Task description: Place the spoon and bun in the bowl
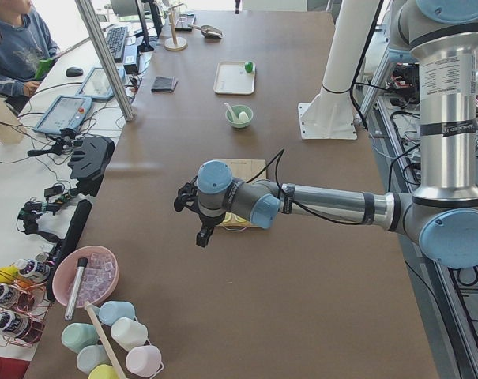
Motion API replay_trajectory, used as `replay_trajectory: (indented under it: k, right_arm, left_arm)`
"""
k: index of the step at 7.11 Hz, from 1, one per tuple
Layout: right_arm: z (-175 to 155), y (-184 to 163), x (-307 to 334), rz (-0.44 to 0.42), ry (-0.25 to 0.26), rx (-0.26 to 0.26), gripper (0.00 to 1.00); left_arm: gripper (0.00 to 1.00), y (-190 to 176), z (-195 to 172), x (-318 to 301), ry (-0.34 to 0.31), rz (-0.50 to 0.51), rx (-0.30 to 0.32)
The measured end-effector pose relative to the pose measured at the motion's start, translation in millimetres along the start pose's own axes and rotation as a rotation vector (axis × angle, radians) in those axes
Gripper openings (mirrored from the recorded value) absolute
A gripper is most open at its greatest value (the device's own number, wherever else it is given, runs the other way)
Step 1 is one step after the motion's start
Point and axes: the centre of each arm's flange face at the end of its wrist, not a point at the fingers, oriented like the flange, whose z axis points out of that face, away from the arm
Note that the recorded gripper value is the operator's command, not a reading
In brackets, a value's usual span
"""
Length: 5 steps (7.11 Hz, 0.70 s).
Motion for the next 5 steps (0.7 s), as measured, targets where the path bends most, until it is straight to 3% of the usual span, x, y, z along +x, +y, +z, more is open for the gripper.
replay_trajectory:
  k: [2, 5]
  right_arm:
    - [-5, 1, 1, -0.027, -0.005, 0.011, 1.0]
    - [-10, -5, -5, -0.04, -0.017, 0.024, 1.0]
  left_arm:
    - [0.98, 6, -11, -16, 0.002, -0.029, -0.039]
    - [0.98, 8, -29, -15, -0.047, -0.04, -0.018]
